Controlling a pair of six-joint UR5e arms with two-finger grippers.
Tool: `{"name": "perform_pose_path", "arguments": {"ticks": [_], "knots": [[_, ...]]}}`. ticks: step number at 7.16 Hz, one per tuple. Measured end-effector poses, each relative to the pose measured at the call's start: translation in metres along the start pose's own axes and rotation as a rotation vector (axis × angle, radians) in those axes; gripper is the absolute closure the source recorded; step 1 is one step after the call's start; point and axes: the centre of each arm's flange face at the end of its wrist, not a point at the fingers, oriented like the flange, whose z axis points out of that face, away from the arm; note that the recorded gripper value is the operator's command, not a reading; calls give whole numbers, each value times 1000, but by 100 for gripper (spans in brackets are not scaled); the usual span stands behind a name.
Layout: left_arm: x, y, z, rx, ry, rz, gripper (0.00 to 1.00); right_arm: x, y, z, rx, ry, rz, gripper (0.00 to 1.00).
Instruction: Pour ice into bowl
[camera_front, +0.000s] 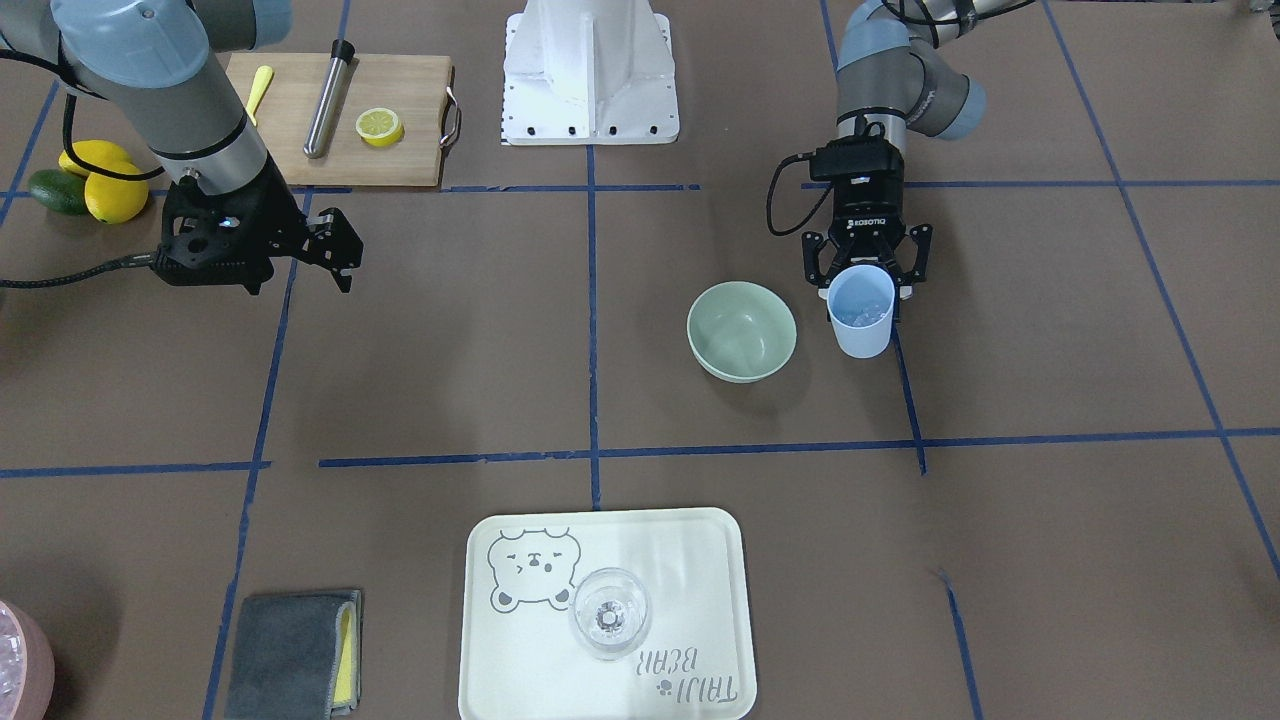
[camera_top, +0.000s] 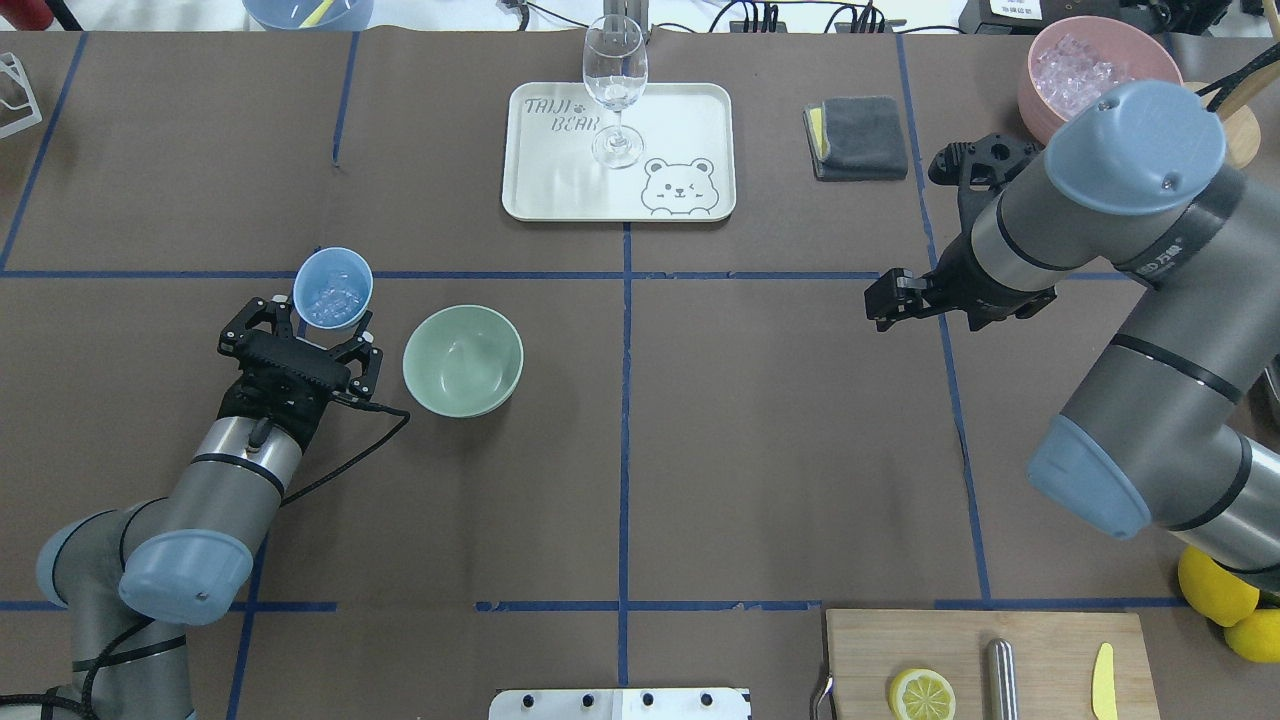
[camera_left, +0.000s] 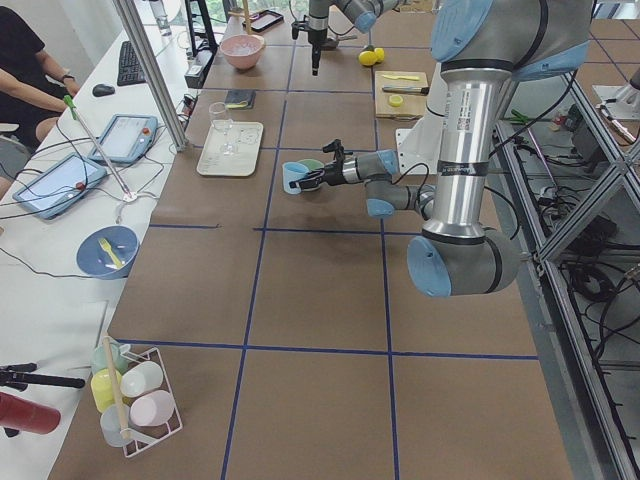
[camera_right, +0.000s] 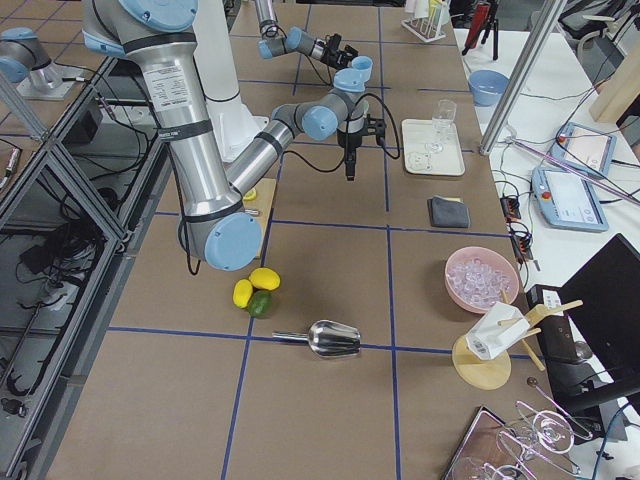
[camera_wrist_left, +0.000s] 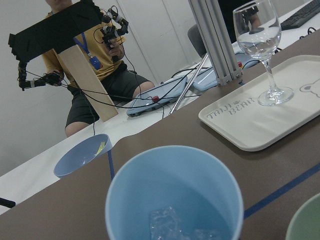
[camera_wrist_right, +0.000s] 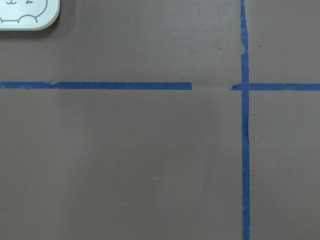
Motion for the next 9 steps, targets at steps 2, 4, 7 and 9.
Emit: {"name": "perform_pose_path", "arguments": {"ticks": [2,4,7,9], "knots": [[5,-7,1,-25,-17,148,100,-1,0,-1,-4,-10,7,0],[10,-19,3,-35,-89,325,100,-2,0,0,-4,-12,8,0],[17,-28,6,-51,-185,610,100,-7,-4,4,13,-45,26,0],[21,-23,4,-59,-221,772,100,-13,-7,3,21,-61,34,0]]}}
